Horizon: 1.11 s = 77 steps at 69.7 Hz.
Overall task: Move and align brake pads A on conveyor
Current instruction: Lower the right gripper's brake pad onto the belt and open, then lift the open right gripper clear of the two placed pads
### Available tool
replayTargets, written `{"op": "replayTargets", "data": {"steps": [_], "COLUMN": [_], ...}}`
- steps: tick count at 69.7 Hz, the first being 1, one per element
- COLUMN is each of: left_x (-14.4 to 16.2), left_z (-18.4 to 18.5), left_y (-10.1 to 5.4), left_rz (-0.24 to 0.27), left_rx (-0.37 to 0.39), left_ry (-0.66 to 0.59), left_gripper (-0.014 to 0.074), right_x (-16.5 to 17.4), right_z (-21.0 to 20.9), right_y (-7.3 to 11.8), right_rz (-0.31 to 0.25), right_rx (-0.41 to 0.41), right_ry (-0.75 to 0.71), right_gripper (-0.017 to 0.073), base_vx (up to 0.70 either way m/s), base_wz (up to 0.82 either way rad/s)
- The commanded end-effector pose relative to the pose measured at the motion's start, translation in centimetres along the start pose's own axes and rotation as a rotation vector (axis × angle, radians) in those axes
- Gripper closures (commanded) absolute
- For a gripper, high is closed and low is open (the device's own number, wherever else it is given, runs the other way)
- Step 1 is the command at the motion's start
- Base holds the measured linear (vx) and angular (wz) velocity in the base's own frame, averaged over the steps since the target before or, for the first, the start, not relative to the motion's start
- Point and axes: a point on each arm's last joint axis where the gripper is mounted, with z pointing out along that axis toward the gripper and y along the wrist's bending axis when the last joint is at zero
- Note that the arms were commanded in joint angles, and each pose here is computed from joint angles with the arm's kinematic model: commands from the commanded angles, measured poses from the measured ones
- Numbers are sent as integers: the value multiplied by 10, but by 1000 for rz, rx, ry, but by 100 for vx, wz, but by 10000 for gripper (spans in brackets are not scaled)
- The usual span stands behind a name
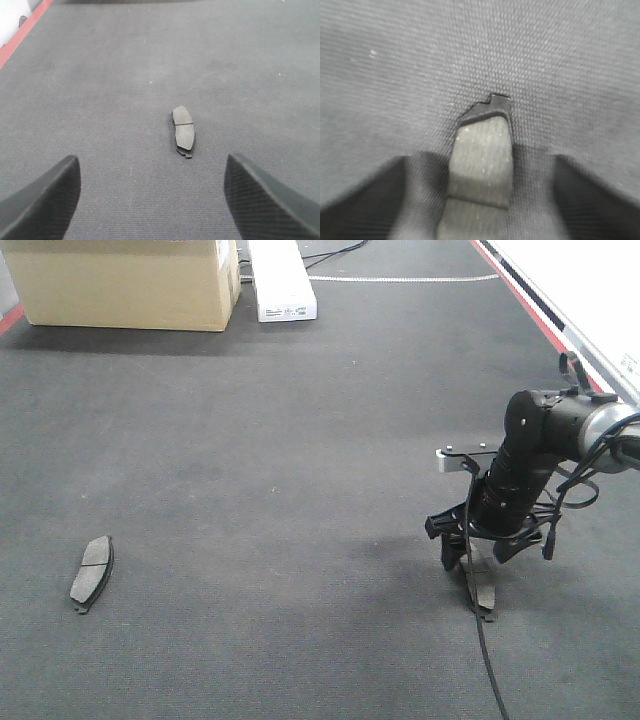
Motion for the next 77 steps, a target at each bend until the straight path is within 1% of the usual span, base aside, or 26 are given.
{"op": "replayTargets", "data": {"steps": [1,9,12,18,24,29,31,36,42,49,57,64,77], "left_x": [-13,-13,-13,-13,-13,-13,-13,-13,-13,-13,-13,-13,-13], "left_z": [-3,-3,-3,-3,-3,-3,-3,-3,-3,-3,-3,-3,-3], "left_y": [0,0,0,0,0,0,0,0,0,0,0,0,0], "left_rz": [4,4,4,4,4,4,4,4,4,4,4,4,4], "left_rx": [4,4,4,4,4,4,4,4,4,4,4,4,4], "left_ry": [-85,-85,-85,-85,-85,-85,-85,-85,-85,-85,-85,-85,-85], "left_gripper": [40,40,40,40,40,40,40,40,40,40,40,40,40], "right_x": [-3,2,6,14,30,47,58,83,115,152,191,219,259], "right_z": [-47,-75,-91,-125,-158,-179,-191,-204,-207,-210,-217,-222,-213], "right_y": [4,7,8,11,15,14,13,9,0,-5,2,10,18], "right_rz": [-12,-17,-19,-23,-22,5,23,68,118,142,127,122,111], "right_rx": [7,11,16,27,32,19,8,-2,18,56,91,88,89], "right_ry": [-138,-211,-263,-399,-548,-652,-703,-783,-831,-854,-898,-945,-956], "right_gripper": [-120,-115,-106,-83,-57,-36,-30,-19,-19,-19,-19,-19,-19], "base_vx": [0,0,0,0,0,0,0,0,0,0,0,0,0], "base_wz": [0,0,0,0,0,0,0,0,0,0,0,0,0]}}
